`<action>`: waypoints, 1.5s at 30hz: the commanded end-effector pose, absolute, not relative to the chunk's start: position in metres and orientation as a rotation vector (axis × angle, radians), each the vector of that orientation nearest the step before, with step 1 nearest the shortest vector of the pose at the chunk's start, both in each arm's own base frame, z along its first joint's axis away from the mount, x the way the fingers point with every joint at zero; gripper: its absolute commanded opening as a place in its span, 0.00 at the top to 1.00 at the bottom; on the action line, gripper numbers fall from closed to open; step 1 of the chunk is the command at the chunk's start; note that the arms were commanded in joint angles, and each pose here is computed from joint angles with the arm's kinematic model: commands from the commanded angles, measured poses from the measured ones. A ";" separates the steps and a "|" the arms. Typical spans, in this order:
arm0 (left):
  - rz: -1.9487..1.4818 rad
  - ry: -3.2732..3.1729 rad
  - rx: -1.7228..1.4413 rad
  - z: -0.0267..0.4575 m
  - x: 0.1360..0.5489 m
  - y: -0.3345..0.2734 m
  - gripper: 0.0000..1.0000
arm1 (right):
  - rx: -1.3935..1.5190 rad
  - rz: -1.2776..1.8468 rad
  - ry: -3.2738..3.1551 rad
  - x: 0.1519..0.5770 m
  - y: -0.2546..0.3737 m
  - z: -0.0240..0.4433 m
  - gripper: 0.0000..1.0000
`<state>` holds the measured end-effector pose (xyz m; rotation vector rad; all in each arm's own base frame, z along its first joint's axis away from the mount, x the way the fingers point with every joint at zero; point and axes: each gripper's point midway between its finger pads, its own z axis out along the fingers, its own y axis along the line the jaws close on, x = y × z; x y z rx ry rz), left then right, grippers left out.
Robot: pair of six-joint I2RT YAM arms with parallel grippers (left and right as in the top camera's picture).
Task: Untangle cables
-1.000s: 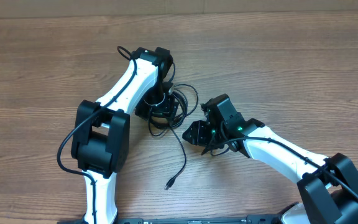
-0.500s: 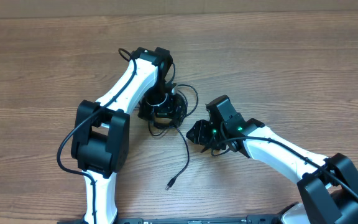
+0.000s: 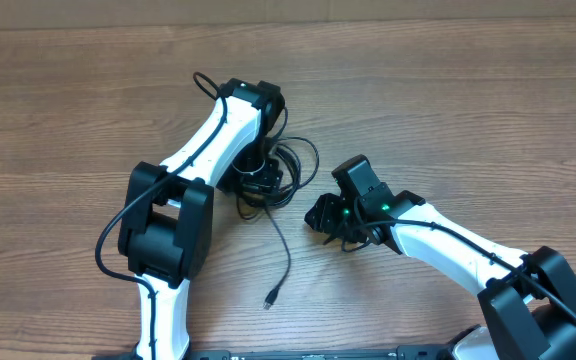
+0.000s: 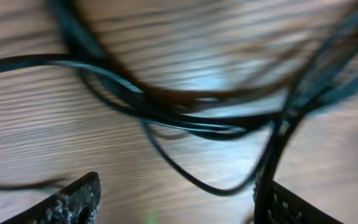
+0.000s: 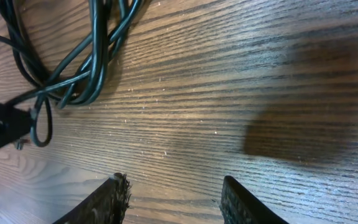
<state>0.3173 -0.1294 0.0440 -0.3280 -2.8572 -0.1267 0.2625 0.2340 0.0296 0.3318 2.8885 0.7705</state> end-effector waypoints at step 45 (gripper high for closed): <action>0.284 -2.868 -0.499 0.134 0.329 -0.169 0.21 | 0.329 0.749 2.850 0.267 0.232 0.036 0.53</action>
